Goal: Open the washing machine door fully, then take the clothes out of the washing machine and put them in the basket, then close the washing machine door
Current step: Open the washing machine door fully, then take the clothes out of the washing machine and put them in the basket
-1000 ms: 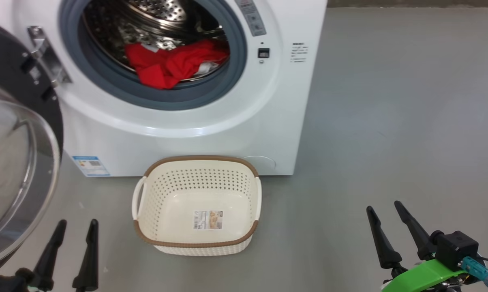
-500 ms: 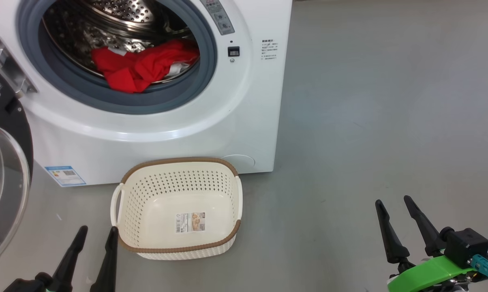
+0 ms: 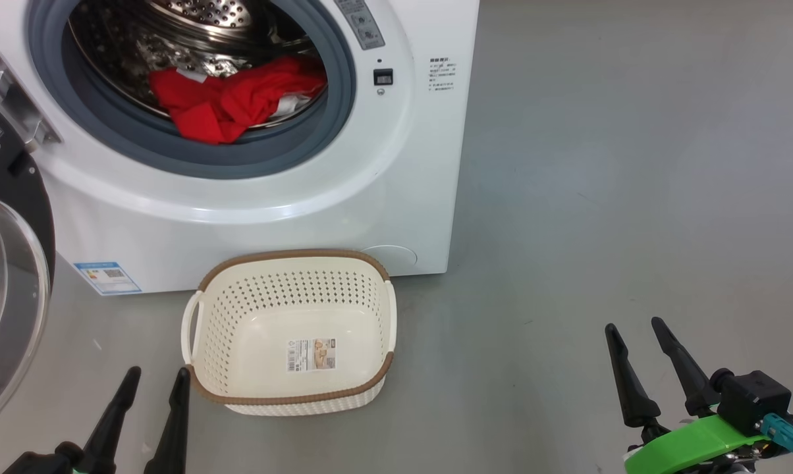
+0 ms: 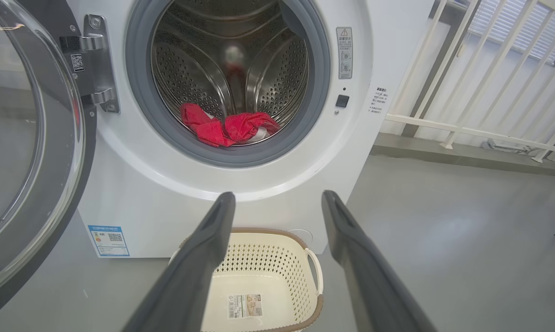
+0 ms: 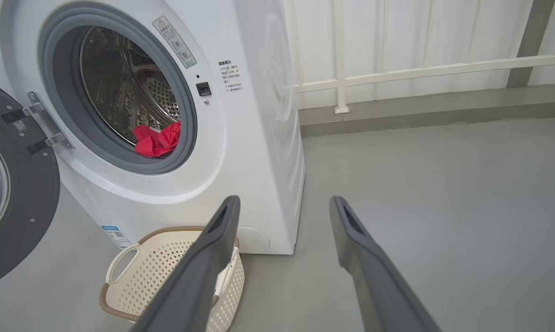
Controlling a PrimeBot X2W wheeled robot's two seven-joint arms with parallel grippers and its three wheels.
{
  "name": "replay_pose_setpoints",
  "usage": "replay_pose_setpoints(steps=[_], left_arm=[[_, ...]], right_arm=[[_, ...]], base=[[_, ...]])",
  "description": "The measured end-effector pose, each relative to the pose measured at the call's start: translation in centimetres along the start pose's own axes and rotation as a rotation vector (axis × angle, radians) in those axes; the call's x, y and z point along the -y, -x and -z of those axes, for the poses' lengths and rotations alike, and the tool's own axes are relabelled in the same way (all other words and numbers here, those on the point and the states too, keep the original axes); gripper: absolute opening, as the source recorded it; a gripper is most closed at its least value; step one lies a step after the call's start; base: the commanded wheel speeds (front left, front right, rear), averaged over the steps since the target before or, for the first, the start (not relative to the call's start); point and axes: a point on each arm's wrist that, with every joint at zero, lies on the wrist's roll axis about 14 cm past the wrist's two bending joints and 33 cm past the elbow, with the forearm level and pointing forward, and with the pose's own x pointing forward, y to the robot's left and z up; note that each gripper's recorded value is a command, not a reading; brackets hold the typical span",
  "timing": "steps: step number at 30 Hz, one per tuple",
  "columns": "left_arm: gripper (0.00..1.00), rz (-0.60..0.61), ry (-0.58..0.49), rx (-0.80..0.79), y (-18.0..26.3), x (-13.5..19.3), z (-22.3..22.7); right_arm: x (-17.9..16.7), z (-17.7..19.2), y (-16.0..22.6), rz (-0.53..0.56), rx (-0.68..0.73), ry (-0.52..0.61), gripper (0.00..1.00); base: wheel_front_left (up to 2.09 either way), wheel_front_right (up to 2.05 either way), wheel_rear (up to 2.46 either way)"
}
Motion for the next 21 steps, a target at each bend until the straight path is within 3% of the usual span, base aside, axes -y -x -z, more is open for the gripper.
replay_pose_setpoints(steps=[9, 21], left_arm=[[1.0, 0.005, 0.018, -0.016, -0.1, 0.0, 0.4], [1.0, -0.017, -0.012, 0.004, -0.8, -1.2, -0.3]], right_arm=[[-0.1, 0.4, -0.2, -0.001, -0.012, -0.002, 1.0], [0.0, 0.7, -0.2, 0.004, -0.02, -0.006, 1.0]], base=[[0.61, -0.83, 0.22], [1.6, -1.66, 0.05]])
